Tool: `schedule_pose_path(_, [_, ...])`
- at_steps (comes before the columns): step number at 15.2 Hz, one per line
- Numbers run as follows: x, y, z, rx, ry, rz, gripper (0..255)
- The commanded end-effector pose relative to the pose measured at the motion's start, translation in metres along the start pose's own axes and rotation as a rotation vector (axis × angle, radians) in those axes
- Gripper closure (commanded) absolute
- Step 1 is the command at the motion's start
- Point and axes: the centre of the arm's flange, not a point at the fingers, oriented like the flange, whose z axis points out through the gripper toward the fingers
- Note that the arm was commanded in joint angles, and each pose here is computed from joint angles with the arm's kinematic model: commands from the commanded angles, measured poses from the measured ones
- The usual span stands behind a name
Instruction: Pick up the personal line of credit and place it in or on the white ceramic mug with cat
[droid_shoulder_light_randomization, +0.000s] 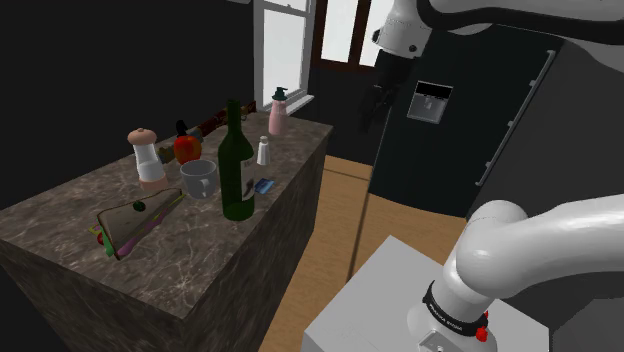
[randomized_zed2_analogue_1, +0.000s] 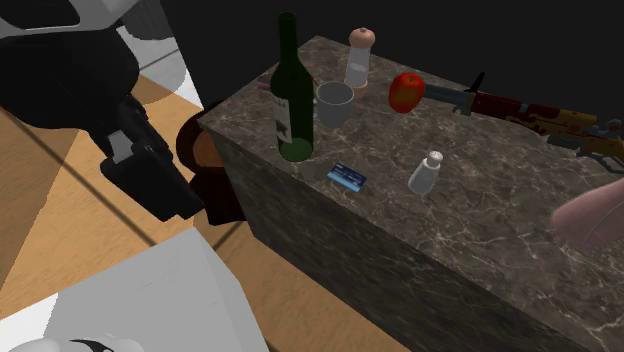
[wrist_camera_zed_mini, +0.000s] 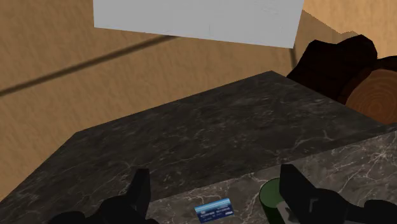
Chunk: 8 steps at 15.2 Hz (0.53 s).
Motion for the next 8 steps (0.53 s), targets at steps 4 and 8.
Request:
schedule_pose_path(4, [0.038, -0.012, 0.021, 0.028, -0.057, 0.119, 0])
schedule_pose_path(8, [0.088, -0.021, 0.052, 0.066, -0.134, 0.278, 0])
